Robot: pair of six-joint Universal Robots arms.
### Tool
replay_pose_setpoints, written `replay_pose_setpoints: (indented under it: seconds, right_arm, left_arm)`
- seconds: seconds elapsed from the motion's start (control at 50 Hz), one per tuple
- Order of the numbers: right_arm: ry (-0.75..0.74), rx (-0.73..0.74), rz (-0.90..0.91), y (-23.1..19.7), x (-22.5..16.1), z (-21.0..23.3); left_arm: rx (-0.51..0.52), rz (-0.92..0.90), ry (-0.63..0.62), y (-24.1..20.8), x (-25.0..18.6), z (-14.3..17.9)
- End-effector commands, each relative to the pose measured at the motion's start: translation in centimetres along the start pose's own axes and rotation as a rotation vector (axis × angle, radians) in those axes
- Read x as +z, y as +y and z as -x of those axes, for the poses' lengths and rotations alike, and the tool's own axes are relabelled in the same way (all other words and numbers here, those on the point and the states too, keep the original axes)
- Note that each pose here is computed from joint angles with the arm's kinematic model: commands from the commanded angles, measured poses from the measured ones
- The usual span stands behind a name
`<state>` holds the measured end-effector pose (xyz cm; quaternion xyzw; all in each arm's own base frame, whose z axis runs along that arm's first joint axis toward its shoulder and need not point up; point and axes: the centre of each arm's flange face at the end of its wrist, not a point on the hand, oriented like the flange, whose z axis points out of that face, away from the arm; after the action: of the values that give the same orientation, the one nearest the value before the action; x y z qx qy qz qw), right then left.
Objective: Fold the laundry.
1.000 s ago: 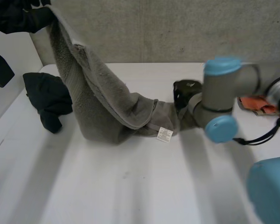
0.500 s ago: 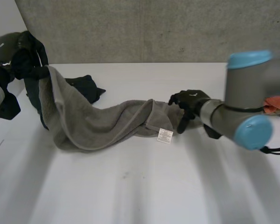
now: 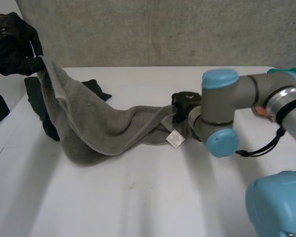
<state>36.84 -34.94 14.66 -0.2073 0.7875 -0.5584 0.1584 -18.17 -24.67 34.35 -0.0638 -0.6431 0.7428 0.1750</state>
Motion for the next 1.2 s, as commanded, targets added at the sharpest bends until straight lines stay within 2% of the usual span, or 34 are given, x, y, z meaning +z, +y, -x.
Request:
replay_pose_setpoints:
  seconds: [0.02, 0.14, 0.2, 0.3, 0.4, 0.46, 0.54, 0.56, 0.62, 0.64, 0.72, 0.78, 0.84, 0.9, 1.02, 1.2]
  right_arm:
    - [0.009, -0.091, 0.040, -5.6, -5.3, -3.9]
    - [-0.091, -0.361, 0.103, -7.9, -11.1, -7.7]
    - [-0.086, -0.465, 0.219, -7.3, -13.2, -9.4]
    - [-0.167, -0.576, 0.416, -5.2, -15.1, -10.1]
    - [-0.206, -0.665, 0.485, -3.6, -14.5, -10.3]
    - [-0.125, -0.702, 0.387, -4.5, -12.7, -10.7]
    - [0.056, -0.705, 0.090, -9.0, -10.1, -11.7]
    - [0.129, -0.680, -0.064, -11.7, -9.5, -12.1]
    - [0.213, -0.613, -0.301, -15.7, -9.2, -12.7]
    - [0.253, -0.565, -0.459, -18.2, -9.4, -13.0]
    - [0.329, -0.469, -0.813, -23.2, -10.9, -14.3]
    - [0.367, -0.452, -0.929, -24.3, -11.4, -15.3]
    - [0.365, -0.465, -0.914, -23.7, -11.5, -15.7]
    - [0.301, -0.469, -0.799, -21.2, -10.8, -15.9]
    - [0.266, -0.451, -0.608, -16.5, -9.9, -17.7]
    - [0.066, -0.369, -0.182, -4.0, -9.6, -16.9]
  left_arm:
    - [0.008, 0.046, -0.062, 1.3, 0.9, 1.9]
    - [0.022, 0.193, -0.094, 5.7, 2.1, 3.4]
    - [0.045, 0.297, -0.103, 8.7, 2.5, 4.0]
    - [0.092, 0.459, -0.086, 13.5, 2.9, 4.5]
    - [0.139, 0.561, -0.039, 16.8, 3.5, 3.7]
    - [0.175, 0.538, -0.038, 17.1, 5.2, 3.4]
    - [0.200, 0.390, -0.056, 14.3, 9.0, 2.7]
    - [0.206, 0.295, -0.058, 12.0, 10.5, 2.2]
    - [0.201, 0.128, -0.060, 7.7, 12.7, 1.5]
    - [0.189, 0.002, -0.057, 4.7, 13.8, 1.0]
    - [0.134, -0.280, -0.054, -1.5, 15.4, 0.4]
    - [0.093, -0.375, -0.052, -3.3, 15.6, 0.4]
    - [0.060, -0.407, -0.046, -3.5, 15.4, 0.2]
    - [0.056, -0.311, -0.062, -0.1, 14.9, 0.9]
    - [0.063, -0.128, -0.095, 6.0, 13.2, 2.7]
    - [0.096, 0.197, -0.051, 17.8, 8.9, 4.3]
